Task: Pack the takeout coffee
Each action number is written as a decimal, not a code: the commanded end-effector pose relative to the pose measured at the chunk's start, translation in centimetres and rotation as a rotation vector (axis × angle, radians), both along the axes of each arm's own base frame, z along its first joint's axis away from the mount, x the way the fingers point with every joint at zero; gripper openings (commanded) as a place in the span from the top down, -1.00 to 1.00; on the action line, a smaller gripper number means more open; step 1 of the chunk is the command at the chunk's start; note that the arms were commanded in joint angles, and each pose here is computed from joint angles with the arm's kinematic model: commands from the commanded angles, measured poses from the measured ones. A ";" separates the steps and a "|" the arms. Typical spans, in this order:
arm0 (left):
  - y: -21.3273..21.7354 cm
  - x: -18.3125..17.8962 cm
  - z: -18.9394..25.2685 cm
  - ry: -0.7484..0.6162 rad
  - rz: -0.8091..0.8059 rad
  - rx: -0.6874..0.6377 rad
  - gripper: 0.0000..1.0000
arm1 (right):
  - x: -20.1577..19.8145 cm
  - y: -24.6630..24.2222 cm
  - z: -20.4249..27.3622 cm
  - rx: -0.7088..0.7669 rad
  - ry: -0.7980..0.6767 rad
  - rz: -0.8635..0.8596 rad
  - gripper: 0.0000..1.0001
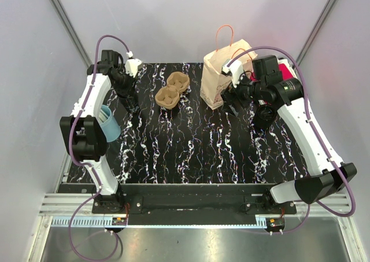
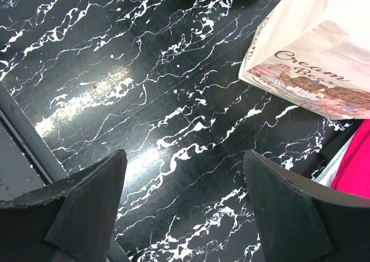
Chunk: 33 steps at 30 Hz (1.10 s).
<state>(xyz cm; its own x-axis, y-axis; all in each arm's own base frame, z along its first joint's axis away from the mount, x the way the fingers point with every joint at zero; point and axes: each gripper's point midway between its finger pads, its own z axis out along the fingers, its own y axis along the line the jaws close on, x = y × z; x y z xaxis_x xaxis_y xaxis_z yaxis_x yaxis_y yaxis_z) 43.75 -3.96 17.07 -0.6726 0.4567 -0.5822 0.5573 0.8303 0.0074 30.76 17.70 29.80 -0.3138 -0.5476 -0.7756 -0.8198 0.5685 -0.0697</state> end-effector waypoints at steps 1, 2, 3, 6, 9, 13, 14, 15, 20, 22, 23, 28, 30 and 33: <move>0.4 0.7 0.0 -0.024 0.004 0.007 0.51 | -0.1 0.1 1.6 0.031 -0.054 0.001 -0.75; 0.3 0.7 -0.1 -0.023 0.001 0.007 0.51 | -0.1 0.2 1.6 0.031 -0.054 0.002 -0.75; 0.3 0.7 -0.1 -0.021 0.001 0.007 0.51 | -0.1 0.1 1.5 0.030 -0.051 0.001 -0.75; 0.4 0.7 -0.5 -0.012 0.004 0.013 0.51 | -0.1 0.2 1.4 0.031 -0.049 0.004 -0.75; 0.4 0.9 -0.6 -0.012 0.004 0.013 0.50 | -0.1 0.2 1.5 0.034 -0.051 0.004 -0.75; 0.4 0.9 -0.6 -0.010 0.005 0.011 0.53 | -0.1 0.2 1.5 0.032 -0.050 0.005 -0.75; 0.4 0.9 -0.7 -0.008 0.007 0.011 0.53 | -0.1 0.3 1.5 0.034 -0.051 0.004 -0.75; 0.4 1.1 -0.6 -0.014 0.007 0.012 0.53 | 0.0 0.2 1.4 0.031 -0.051 0.003 -0.75; 0.5 1.1 -0.6 -0.013 0.011 0.016 0.75 | 0.0 0.2 1.4 0.030 -0.048 0.003 -0.75; 0.5 1.0 -0.5 -0.014 0.012 0.015 0.77 | 0.1 0.2 1.5 0.031 -0.053 0.004 -0.75; 0.5 1.1 -0.4 -0.017 0.013 0.013 0.78 | 0.1 0.2 1.5 0.032 -0.050 0.004 -0.75; 0.4 1.0 -0.1 -0.023 0.011 0.010 0.87 | 0.0 0.3 1.5 0.032 -0.051 0.007 -0.75; 0.4 1.0 0.0 -0.026 0.011 0.010 0.99 | 0.0 0.3 1.5 0.032 -0.053 0.006 -0.75; 0.4 1.1 0.3 -0.033 0.013 0.009 1.00 | 0.1 0.3 1.6 0.033 -0.052 0.006 -0.75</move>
<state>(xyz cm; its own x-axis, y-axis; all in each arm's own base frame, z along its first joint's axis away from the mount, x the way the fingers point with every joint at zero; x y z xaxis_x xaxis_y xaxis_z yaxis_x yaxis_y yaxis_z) 43.93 -3.89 15.88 -0.6890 0.4574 -0.5622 0.5558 0.8313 -0.0048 30.79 17.72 29.67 -0.3146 -0.5479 -0.7752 -0.8200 0.5682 -0.0688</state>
